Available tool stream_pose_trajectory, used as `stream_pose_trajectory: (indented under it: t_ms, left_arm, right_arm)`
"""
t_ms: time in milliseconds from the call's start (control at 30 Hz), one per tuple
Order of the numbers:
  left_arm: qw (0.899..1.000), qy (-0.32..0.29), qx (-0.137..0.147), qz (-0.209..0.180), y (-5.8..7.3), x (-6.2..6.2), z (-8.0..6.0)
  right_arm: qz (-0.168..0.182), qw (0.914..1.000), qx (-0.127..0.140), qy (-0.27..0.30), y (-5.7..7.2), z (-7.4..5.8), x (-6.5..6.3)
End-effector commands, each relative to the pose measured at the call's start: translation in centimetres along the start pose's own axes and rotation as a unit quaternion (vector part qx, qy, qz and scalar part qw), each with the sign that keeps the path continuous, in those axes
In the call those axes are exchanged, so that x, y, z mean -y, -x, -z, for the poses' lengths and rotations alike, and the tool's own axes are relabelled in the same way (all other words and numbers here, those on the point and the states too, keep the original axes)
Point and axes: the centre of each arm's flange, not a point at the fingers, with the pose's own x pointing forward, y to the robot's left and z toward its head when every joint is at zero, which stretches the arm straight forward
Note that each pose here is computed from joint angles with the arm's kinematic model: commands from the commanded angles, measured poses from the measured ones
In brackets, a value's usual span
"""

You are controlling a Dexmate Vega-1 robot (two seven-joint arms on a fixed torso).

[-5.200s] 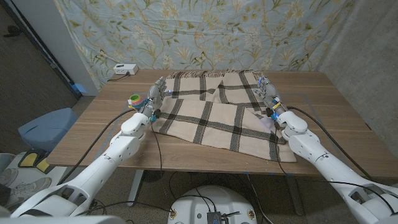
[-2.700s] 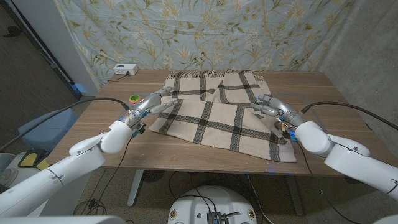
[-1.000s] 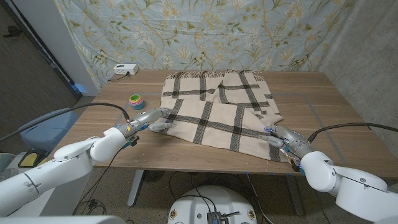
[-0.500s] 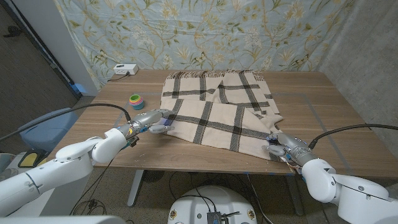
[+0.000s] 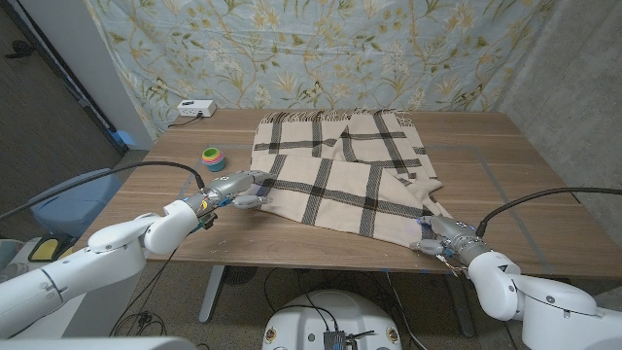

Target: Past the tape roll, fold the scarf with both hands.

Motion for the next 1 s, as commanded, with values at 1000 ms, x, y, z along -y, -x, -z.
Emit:
stream_pose_trajectory:
  t_ms: [1000]
  left_arm:
    - [0.991, -0.108, -0.041, 0.071, 0.0, 0.8, -1.6]
  right_arm:
    - [0.133, 0.9899, 0.028, 0.041, -3.2, -1.7, -0.1]
